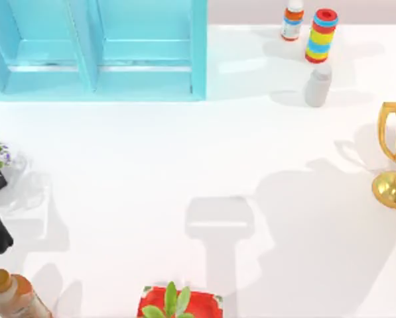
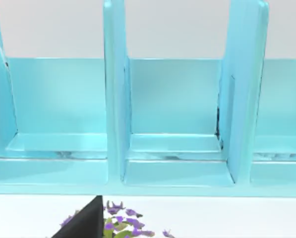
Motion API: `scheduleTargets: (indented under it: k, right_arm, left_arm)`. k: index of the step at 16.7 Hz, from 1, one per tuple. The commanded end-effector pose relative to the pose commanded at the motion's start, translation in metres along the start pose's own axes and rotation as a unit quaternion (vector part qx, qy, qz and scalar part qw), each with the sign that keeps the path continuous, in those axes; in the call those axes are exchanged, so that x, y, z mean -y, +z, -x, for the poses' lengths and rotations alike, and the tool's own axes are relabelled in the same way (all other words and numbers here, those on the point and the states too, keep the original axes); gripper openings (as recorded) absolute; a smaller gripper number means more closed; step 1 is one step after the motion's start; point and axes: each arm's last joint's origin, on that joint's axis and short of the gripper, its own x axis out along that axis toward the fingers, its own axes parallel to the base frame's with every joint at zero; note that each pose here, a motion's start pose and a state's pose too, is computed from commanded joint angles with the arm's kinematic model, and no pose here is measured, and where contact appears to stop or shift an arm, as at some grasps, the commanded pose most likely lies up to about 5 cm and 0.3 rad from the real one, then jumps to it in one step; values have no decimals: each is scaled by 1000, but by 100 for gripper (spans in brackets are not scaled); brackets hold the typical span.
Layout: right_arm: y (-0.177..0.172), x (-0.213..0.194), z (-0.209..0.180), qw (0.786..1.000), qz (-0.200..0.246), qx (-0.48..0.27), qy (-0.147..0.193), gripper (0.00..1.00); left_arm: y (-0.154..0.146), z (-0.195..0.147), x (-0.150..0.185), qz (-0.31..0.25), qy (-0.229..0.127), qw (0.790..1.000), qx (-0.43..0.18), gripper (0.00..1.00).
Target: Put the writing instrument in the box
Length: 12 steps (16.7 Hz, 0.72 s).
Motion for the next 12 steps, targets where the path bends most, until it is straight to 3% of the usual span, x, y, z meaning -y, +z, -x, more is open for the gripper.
scheduleTargets:
  k: [3, 6, 12]
  right_arm:
    - [41, 64, 2, 996, -59, 14, -59, 0]
    - [55, 109, 1, 991, -91, 3, -102, 0]
    - [56, 120, 0, 989, -97, -3, -114, 0]
  left_arm:
    - [0, 0, 0, 0, 0, 1000, 0, 100]
    - [0, 0, 0, 0, 0, 1000, 0, 100]
    - [0, 0, 0, 0, 0, 1000, 0, 100]
